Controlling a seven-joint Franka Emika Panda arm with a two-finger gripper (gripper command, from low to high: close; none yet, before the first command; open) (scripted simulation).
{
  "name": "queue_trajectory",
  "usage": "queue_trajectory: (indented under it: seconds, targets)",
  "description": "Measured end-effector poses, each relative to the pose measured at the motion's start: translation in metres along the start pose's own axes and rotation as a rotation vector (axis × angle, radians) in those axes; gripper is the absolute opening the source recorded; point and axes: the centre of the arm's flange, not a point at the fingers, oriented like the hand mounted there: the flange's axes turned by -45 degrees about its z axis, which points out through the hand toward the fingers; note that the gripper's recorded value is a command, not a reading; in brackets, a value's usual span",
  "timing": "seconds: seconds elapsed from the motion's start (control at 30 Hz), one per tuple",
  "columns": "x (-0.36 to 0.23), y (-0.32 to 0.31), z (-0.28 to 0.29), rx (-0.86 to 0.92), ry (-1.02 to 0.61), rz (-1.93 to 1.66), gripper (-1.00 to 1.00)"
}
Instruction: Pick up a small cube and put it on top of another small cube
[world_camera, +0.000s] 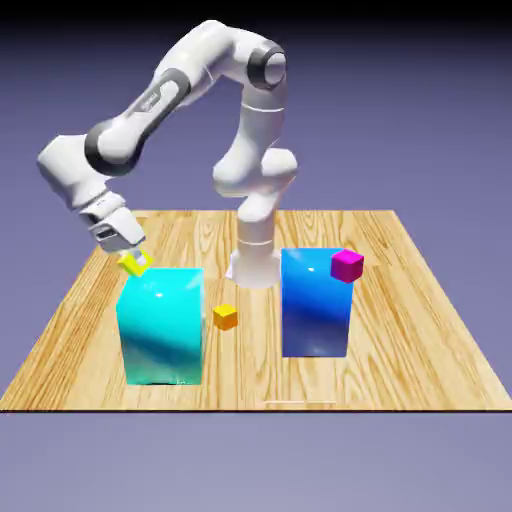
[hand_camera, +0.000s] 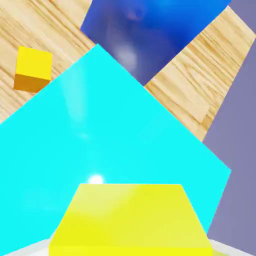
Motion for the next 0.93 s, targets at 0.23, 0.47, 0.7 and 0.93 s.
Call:
queue_trajectory:
  seconds: [0.23, 0.47, 0.7, 0.93]
  targets:
    - [0.02, -0.148, 0.004, -0.502, -0.079, 0.464, -1.0]
    - [0.079, -0.256, 0.083, -0.956, -0.023, 1.011, -1.0]
    - [0.125, -0.272, 0.158, -1.185, 0.106, 1.364, -1.0]
    - [0.096, -0.253, 0.192, -1.183, 0.107, 1.37, 1.0]
